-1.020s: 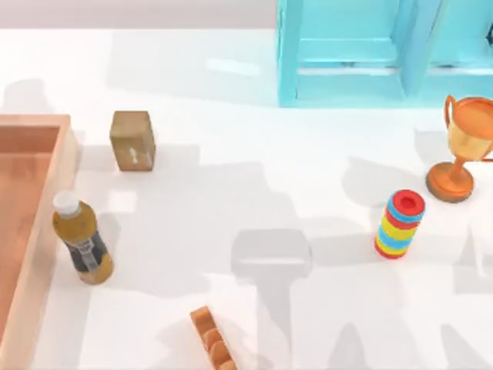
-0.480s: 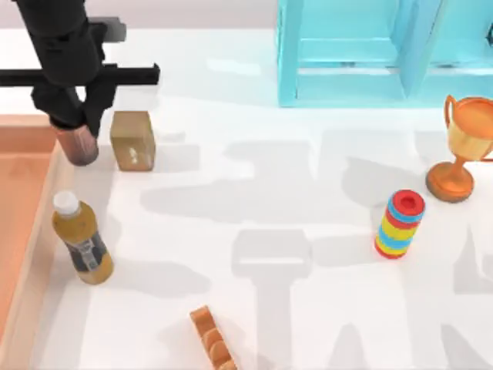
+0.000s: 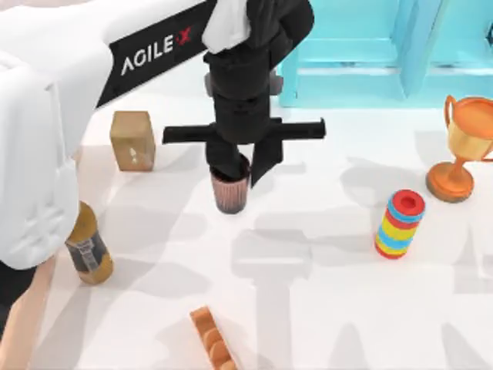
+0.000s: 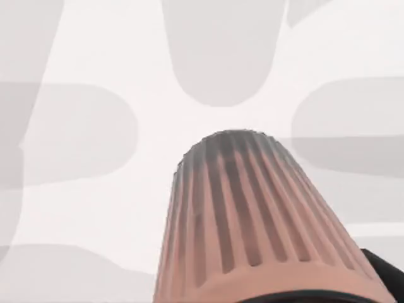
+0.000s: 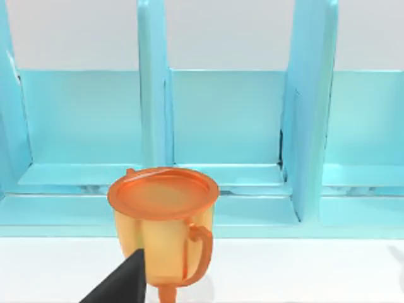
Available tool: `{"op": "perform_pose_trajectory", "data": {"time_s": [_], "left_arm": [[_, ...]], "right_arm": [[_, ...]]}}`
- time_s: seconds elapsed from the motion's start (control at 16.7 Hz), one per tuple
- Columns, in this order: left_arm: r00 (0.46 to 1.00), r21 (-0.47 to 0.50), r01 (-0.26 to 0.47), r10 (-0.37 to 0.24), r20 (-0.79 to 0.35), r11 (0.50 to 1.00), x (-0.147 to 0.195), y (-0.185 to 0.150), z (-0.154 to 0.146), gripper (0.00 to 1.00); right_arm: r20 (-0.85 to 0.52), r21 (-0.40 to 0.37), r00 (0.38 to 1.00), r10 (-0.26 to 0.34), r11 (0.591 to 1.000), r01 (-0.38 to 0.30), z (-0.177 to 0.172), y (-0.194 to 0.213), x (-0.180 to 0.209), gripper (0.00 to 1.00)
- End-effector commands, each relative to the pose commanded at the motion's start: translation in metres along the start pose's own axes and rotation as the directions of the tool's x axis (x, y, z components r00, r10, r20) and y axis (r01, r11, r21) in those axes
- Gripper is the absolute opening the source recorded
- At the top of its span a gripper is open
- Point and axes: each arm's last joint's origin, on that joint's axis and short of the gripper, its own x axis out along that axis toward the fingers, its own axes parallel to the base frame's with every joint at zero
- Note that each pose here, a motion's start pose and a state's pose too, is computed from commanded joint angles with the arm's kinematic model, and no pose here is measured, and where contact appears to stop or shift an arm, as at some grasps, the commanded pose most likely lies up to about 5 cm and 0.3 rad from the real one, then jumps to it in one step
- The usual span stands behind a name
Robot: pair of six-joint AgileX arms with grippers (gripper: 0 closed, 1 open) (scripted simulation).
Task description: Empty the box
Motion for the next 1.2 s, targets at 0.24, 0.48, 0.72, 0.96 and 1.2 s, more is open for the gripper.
{"op": "perform_pose_trajectory", "data": {"time_s": [0.24, 0.48, 0.72, 0.96, 1.2], "left_arm": [[1.000, 0.000, 0.002, -0.002, 0.001, 1.000, 0.001, -0.003, -0.001, 0.00], [1.000, -0.001, 0.000, 0.000, -0.002, 1.000, 0.012, -0.001, -0.001, 0.00], [1.000, 0.000, 0.002, -0.002, 0.002, 1.000, 0.041, 0.002, 0.000, 0.00], [1.000, 0.000, 0.002, -0.002, 0.001, 1.000, 0.045, 0.002, -0.001, 0.00], [1.000, 0.000, 0.002, -0.002, 0.001, 1.000, 0.045, 0.002, -0.001, 0.23]], "right_arm": [[0.000, 0.000, 1.000, 0.000, 1.000, 0.000, 0.000, 0.000, 0.000, 1.00], [0.000, 0.000, 1.000, 0.000, 1.000, 0.000, 0.000, 0.000, 0.000, 1.00], [0.000, 0.000, 1.000, 0.000, 1.000, 0.000, 0.000, 0.000, 0.000, 1.00], [0.000, 0.000, 1.000, 0.000, 1.000, 0.000, 0.000, 0.000, 0.000, 1.00], [0.000, 0.000, 1.000, 0.000, 1.000, 0.000, 0.000, 0.000, 0.000, 1.00]]}}
